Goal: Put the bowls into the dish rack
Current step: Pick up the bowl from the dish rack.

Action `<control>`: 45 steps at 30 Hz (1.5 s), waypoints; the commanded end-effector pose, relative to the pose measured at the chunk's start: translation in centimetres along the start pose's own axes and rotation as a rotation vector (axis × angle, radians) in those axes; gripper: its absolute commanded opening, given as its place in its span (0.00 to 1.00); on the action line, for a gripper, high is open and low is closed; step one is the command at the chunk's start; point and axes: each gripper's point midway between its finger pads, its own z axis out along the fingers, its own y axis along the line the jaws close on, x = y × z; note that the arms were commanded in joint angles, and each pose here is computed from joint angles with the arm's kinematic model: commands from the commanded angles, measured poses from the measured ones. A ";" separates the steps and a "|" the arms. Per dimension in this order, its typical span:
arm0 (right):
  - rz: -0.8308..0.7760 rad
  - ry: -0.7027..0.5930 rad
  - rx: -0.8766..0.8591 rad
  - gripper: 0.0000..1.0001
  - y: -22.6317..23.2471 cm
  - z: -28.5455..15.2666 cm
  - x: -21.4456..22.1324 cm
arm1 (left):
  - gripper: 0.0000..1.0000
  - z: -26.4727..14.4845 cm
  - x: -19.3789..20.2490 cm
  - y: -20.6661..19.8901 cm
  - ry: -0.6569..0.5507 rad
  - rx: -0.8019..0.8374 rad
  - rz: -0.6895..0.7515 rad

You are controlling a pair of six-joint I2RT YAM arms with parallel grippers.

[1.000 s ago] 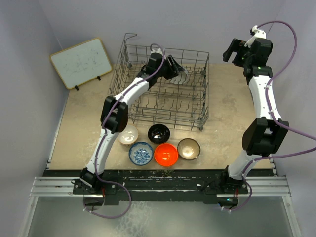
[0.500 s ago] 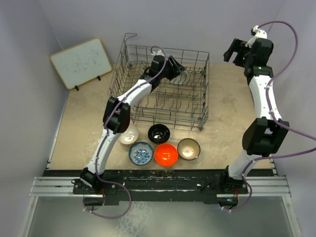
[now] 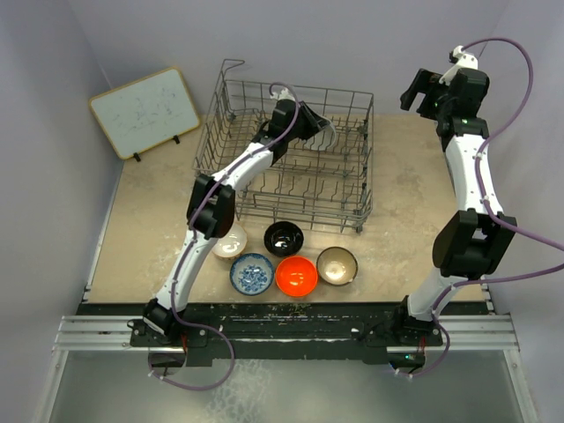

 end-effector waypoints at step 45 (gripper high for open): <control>-0.009 -0.057 -0.017 1.00 -0.1 0.0 -1.9 | 0.00 -0.9 -8.1 -3.3 -0.250 0.084 0.169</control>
